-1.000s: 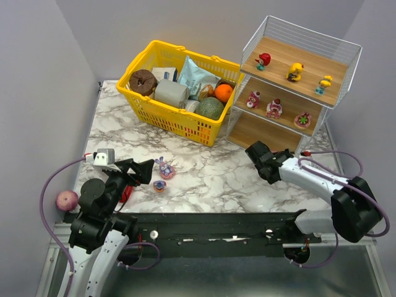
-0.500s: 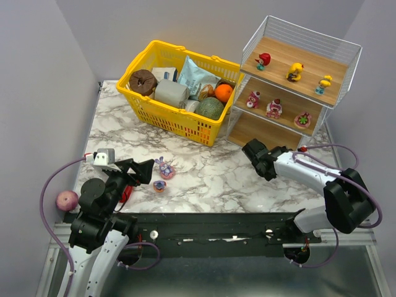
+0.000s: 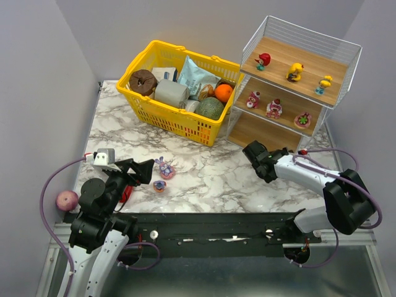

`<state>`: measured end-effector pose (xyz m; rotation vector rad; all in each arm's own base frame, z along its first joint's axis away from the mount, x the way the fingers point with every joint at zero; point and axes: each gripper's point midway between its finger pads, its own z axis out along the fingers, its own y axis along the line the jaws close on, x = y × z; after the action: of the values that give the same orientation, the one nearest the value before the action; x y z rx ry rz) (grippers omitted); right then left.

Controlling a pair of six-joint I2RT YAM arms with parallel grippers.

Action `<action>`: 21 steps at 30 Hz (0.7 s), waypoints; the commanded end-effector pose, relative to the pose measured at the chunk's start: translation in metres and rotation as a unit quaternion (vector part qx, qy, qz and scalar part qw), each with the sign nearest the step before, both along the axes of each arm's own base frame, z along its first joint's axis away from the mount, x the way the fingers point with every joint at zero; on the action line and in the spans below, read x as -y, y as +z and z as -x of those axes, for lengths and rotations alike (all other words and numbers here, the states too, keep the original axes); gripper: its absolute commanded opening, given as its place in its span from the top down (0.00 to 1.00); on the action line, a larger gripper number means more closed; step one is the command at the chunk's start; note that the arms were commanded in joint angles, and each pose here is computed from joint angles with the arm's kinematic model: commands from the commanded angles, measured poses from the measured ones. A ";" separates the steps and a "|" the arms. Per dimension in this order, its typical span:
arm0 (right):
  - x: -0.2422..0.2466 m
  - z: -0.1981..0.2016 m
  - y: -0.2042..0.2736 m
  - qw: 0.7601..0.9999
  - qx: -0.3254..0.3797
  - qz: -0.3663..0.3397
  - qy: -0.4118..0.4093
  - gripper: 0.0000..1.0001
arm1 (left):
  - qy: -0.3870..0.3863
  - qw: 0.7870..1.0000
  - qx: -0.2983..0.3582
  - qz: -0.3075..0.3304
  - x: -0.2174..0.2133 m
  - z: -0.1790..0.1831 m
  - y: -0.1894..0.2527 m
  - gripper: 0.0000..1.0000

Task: Place and organize the plastic toys onto the shelf

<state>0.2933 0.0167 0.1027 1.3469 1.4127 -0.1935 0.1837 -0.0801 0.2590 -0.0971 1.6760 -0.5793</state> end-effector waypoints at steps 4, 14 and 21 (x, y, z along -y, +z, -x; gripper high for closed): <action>0.002 -0.020 0.020 0.924 0.295 -0.206 -0.129 0.93 | 0.002 1.000 -0.005 0.000 -0.001 0.000 -0.002 0.01; 0.001 -0.014 0.038 0.939 0.259 -0.202 -0.106 0.47 | 0.002 1.000 -0.002 0.001 -0.001 0.001 -0.001 0.01; -0.012 -0.013 0.047 0.965 0.183 -0.181 -0.046 0.47 | 0.002 1.000 0.001 0.003 -0.001 0.002 0.000 0.01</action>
<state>0.2949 0.0202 0.1258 1.4418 1.3200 0.0090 0.1837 -0.0801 0.2590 -0.0975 1.6760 -0.5796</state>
